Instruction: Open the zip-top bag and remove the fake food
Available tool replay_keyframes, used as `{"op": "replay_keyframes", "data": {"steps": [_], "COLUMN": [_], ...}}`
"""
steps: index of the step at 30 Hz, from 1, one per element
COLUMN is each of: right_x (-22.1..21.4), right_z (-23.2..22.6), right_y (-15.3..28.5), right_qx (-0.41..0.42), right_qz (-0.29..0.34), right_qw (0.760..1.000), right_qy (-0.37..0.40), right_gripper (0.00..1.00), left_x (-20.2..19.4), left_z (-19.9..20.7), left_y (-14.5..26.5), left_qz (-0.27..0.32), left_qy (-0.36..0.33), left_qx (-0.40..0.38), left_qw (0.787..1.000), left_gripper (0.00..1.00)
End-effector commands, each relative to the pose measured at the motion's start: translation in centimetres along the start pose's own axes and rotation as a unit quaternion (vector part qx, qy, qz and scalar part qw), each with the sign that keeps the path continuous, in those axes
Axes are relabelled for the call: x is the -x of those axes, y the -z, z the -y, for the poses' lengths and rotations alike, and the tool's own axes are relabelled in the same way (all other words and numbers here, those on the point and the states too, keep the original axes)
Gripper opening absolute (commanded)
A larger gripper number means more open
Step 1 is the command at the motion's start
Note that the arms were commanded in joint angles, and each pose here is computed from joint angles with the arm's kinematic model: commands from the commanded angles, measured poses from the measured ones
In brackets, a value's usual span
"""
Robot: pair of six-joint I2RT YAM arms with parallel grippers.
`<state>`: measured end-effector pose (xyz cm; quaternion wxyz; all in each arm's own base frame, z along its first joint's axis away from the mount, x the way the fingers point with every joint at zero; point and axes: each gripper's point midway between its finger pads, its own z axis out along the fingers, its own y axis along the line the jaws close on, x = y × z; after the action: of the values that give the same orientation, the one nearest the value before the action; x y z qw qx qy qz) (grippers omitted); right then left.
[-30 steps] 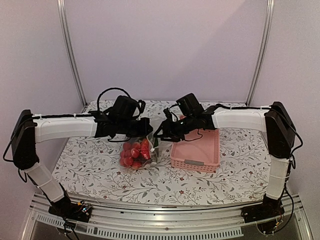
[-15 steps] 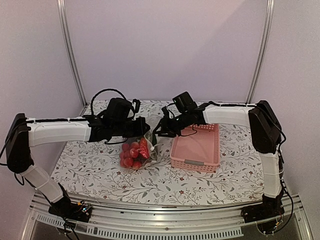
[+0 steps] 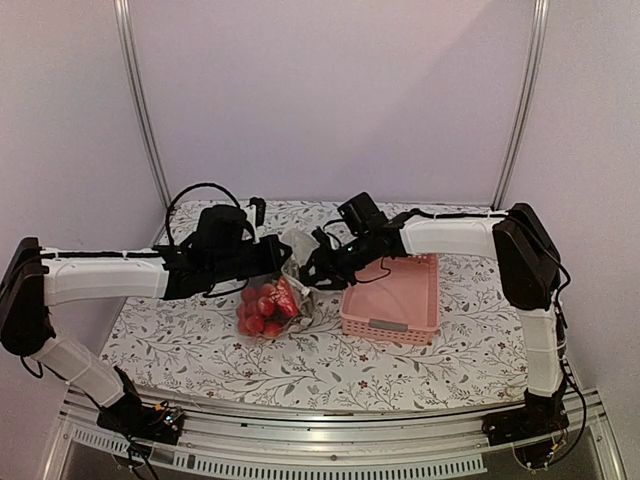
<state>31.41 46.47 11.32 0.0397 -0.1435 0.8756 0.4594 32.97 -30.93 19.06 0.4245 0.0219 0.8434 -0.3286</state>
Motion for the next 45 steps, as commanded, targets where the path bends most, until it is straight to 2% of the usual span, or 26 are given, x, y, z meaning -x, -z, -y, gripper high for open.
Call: {"op": "replay_keyframes", "data": {"steps": [1, 5, 13, 18, 20, 23, 28, 31, 37, 42, 45], "right_x": [-1.1, -2.0, -2.8, -2.1, -1.7, -0.9, 0.7, 1.2, 0.4, 1.7, 2.1], "right_z": [-3.1, -3.4, -3.0, -3.0, -3.1, -3.2, -2.1, -1.3, 0.4, -1.1, -2.3], "right_y": [1.0, 0.4, -1.7, -3.0, -3.5, -4.5, -5.7, -5.2, -3.1, 0.2, 0.4], "right_qx": [0.021, 0.014, 0.009, 0.017, 0.022, 0.029, 0.028, 0.031, 0.005, -0.007, 0.01], "right_qz": [-0.012, -0.02, -0.033, -0.034, -0.035, -0.036, -0.033, -0.036, -0.041, 0.018, 0.02], "right_qw": [1.0, 1.0, 0.999, 0.999, 0.999, 0.999, 0.999, 0.999, 0.999, 0.999, 0.998], "right_qy": [0.008, 0.008, -0.011, -0.025, -0.028, -0.025, -0.007, -0.009, 0.011, 0.045, 0.058], "right_gripper": [0.42, 0.48, 0.5, 0.61, 0.62, 0.57, 0.41, 0.41, 0.51, 0.5, 0.46], "left_x": [0.7, 0.0, -0.7, -0.8, -0.8, -0.8, -0.8, -0.6, -0.5, -0.6, -0.5], "left_z": [0.5, 0.5, 0.6, 0.5, 0.3, -0.2, -1.5, -2.1, -3.2, -3.5, -3.1], "left_y": [0.6, 0.6, 1.1, 0.9, 0.9, 0.9, 0.6, 0.7, 0.9, 1.6, 1.6], "left_qz": [0.03, 0.03, 0.041, 0.042, 0.046, 0.052, 0.061, 0.067, 0.049, 0.056, 0.053], "left_qy": [0.008, 0.006, 0.008, 0.006, 0.008, 0.011, 0.013, 0.027, 0.068, 0.065, 0.062], "left_qx": [-0.003, -0.004, -0.013, -0.01, -0.005, 0.005, 0.034, 0.037, 0.024, 0.023, 0.014], "left_qw": [1.0, 1.0, 0.999, 0.999, 0.999, 0.999, 0.997, 0.997, 0.996, 0.996, 0.997], "left_gripper": [0.0, 0.0, 0.0, 0.0, 0.0, 0.0, 0.0, 0.0, 0.0, 0.0, 0.0]}}
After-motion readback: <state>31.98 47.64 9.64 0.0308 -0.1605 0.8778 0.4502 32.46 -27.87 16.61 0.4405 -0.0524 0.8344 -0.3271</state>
